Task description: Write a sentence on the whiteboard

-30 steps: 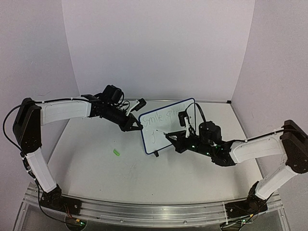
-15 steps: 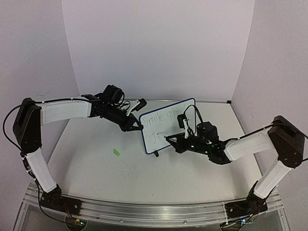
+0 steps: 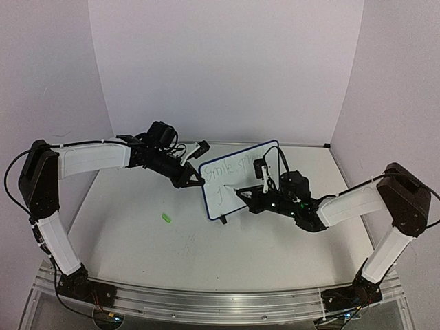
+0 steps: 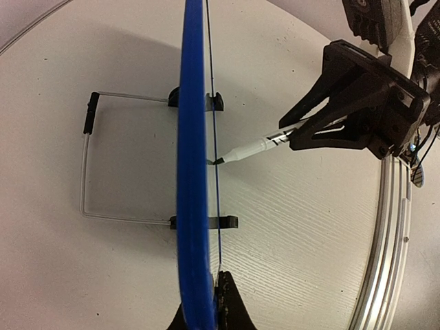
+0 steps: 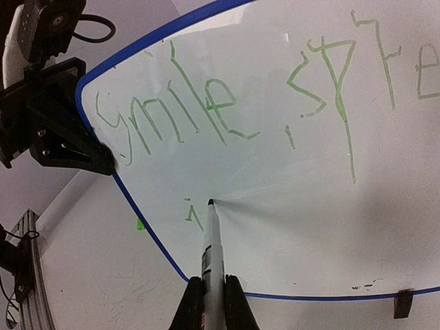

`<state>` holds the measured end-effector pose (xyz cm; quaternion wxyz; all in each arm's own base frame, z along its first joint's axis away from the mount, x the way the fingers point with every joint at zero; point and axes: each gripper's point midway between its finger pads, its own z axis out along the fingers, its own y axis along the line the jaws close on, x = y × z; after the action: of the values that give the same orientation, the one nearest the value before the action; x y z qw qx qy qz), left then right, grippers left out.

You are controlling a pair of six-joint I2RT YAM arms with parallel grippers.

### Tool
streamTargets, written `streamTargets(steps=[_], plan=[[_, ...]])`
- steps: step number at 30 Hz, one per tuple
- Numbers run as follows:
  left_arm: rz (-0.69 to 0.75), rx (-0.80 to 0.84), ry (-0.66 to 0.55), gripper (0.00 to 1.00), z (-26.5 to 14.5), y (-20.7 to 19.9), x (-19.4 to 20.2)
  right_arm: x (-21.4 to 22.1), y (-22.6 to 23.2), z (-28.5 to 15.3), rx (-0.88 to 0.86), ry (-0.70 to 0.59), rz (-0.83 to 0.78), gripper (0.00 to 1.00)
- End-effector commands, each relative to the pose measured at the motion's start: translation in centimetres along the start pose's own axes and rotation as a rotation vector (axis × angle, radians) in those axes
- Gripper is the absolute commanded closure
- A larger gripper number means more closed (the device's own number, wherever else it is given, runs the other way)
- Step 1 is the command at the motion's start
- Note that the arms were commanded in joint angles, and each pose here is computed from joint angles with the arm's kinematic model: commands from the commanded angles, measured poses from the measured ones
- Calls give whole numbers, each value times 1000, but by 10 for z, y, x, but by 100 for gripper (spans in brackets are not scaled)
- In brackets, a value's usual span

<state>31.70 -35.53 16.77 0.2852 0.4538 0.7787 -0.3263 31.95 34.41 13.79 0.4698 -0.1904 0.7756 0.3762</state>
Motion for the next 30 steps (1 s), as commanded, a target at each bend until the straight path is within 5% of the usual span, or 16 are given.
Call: streamTargets(steps=[1, 30], plan=[[-7, -34, 98, 100, 9, 6, 24, -20, 4, 8, -23, -59, -7, 100], [-7, -35, 102, 100, 9, 6, 25, -15, -7, -3, 36, -65, -10, 100]])
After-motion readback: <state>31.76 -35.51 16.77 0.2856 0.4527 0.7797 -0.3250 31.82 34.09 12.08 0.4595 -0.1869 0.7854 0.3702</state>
